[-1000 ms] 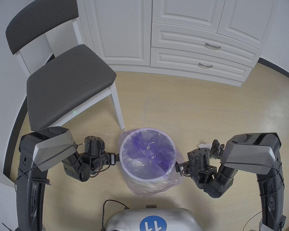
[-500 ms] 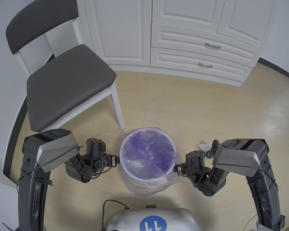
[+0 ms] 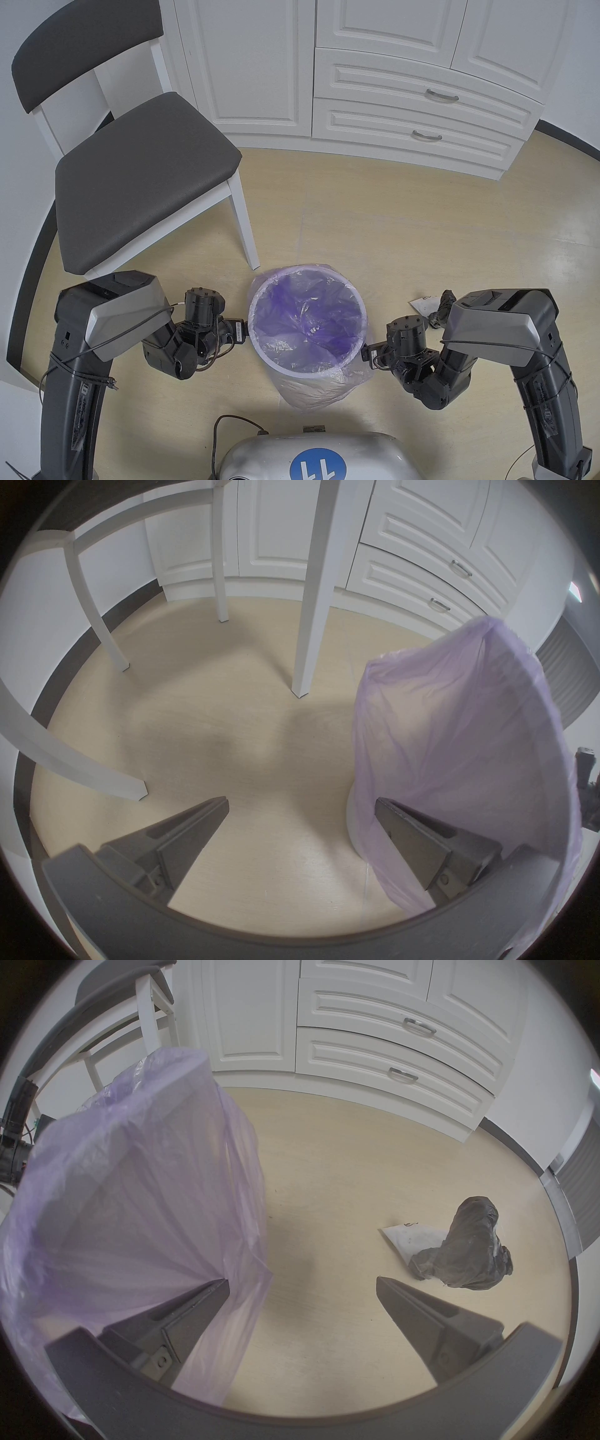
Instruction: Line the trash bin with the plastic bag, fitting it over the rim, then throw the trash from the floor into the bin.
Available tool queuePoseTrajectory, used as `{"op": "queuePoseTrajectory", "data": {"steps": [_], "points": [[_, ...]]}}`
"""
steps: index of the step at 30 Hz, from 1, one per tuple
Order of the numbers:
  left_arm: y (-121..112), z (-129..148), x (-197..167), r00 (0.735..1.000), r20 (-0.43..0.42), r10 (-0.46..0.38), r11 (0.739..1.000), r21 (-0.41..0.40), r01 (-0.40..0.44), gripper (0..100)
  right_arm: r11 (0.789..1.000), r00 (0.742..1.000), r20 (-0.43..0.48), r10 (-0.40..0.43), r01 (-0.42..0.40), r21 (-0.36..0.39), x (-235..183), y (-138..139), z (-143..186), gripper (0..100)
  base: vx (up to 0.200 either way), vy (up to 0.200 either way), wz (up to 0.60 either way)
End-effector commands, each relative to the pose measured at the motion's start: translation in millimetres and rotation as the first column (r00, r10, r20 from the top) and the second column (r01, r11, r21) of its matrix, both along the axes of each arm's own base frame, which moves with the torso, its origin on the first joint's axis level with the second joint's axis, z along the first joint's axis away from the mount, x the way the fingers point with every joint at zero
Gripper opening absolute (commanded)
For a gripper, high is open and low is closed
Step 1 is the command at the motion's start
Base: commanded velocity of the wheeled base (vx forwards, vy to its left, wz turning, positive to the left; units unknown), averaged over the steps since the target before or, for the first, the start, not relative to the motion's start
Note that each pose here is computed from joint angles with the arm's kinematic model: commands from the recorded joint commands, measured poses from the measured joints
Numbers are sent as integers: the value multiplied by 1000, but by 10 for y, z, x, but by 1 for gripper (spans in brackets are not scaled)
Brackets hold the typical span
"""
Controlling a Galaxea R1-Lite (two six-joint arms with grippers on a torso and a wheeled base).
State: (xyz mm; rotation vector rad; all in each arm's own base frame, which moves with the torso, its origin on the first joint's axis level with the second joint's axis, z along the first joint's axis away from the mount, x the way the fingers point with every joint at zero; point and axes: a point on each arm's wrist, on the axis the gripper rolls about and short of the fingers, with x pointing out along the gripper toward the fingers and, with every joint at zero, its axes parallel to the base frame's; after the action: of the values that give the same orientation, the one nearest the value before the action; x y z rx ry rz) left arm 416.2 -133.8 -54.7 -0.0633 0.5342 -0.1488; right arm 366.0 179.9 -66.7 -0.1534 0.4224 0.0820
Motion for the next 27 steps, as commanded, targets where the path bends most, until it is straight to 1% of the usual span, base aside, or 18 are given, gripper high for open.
{"op": "queuePoseTrajectory", "data": {"steps": [1,4,6,7,11,13,14,15,19,20,22,23,24,27], "points": [[97,246,-59,1000,23,4,1000,-9,-4,100,1000,1000,14,2,-3,1,-109,-65,292,100,0,0,0],[194,369,-151,999,16,-31,999,-11,32,100,999,999,15,44,-44,-1,-260,-134,515,100,0,0,0],[291,444,-201,998,13,-59,998,-8,59,100,997,997,18,80,-80,0,-343,-170,617,100,0,0,0],[380,487,-257,996,6,-85,996,4,85,100,995,995,20,100,-100,1,-401,-195,679,100,0,0,0],[681,621,-392,986,4,-165,986,27,165,100,993,992,41,119,-119,-1,-487,-219,833,100,0,0,0],[770,716,-451,979,18,-204,979,20,204,100,992,991,53,123,-123,-1,-507,-217,888,100,0,0,0],[770,716,-451,979,18,-204,979,20,204,100,992,991,53,123,-123,-1,-507,-217,888,100,0,0,0],[788,834,-509,973,39,-229,973,6,229,100,992,990,61,127,-127,0,-536,-214,937,100,0,0,0],[709,997,-596,964,76,-256,966,6,257,100,991,989,66,133,-132,-20,-586,-225,983,100,0,0,0],[612,1089,-648,955,103,-277,960,2,278,100,990,988,68,138,-136,-31,-616,-241,1012,100,0,0,0],[513,1165,-702,947,125,-297,954,-4,300,100,989,987,75,144,-141,-43,-647,-252,1054,100,0,0,0],[513,1165,-702,947,125,-297,954,-4,300,100,989,987,75,144,-141,-43,-647,-252,1054,100,0,0,0],[380,1237,-792,937,140,-319,945,-27,326,100,987,985,78,156,-151,-62,-691,-270,1094,100,0,0,0],[227,1277,-860,928,145,-344,933,-61,356,100,986,982,98,162,-157,-58,-722,-263,1146,100,0,0,0]]}}
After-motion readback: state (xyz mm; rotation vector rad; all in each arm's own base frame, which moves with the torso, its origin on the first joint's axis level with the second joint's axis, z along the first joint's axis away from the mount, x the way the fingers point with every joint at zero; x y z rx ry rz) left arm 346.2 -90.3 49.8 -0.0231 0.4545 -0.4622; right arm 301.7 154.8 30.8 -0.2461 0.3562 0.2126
